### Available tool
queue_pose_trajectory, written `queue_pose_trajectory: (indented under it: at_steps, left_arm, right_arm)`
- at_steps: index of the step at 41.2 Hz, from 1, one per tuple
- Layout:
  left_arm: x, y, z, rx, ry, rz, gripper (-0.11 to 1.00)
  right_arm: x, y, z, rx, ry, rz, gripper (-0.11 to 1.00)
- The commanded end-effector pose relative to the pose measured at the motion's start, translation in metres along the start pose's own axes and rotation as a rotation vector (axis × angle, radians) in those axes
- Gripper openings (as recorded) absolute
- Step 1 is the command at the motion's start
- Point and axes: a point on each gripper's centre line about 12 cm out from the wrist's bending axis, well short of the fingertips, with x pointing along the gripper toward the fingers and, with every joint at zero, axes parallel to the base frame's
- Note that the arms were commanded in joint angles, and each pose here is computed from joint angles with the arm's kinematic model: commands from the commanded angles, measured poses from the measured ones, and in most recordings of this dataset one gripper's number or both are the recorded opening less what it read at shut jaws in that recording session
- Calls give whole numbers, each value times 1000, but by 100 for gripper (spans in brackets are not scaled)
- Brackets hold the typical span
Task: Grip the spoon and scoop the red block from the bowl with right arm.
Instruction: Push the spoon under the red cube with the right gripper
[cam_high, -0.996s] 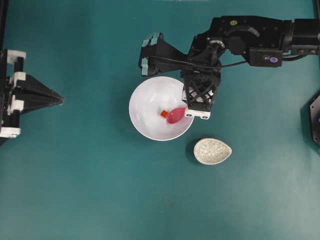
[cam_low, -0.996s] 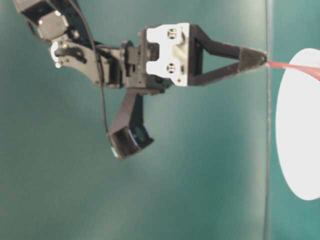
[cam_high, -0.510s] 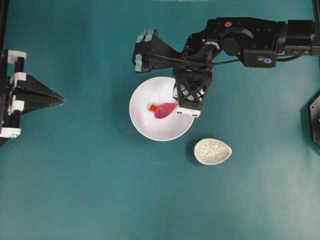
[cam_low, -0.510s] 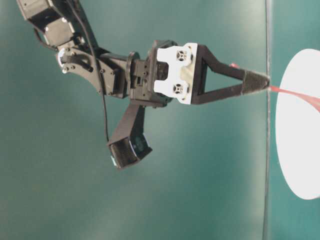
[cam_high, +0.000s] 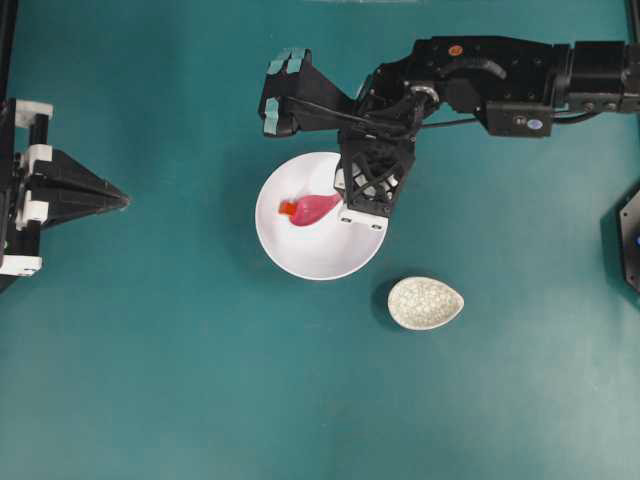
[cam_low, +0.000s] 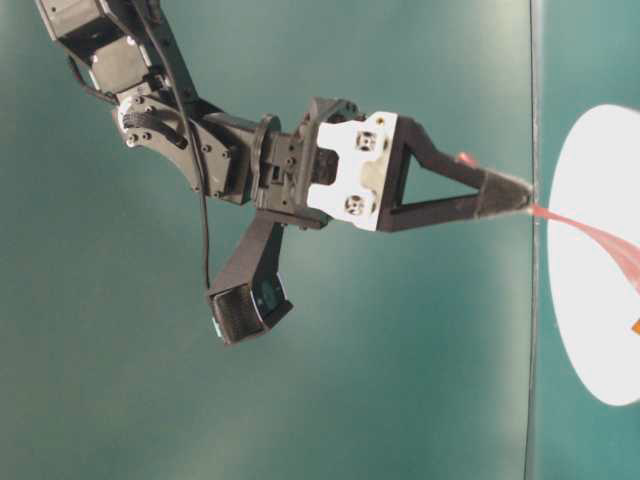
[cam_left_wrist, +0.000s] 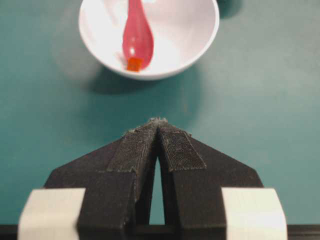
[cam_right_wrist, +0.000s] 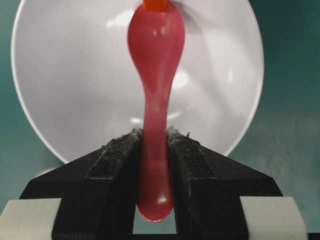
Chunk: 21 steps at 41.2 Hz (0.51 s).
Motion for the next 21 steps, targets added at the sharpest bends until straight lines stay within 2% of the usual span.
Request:
queue_pose_trajectory:
  at_steps: [1, 21]
  left_arm:
    - [-1, 1, 13, 3, -37, 2, 0]
    - [-1, 1, 14, 1, -40, 2, 0]
  right_arm:
    - [-13, 3, 13, 4, -72, 6, 24]
    - [-17, 4, 15, 31, -105, 8, 24]
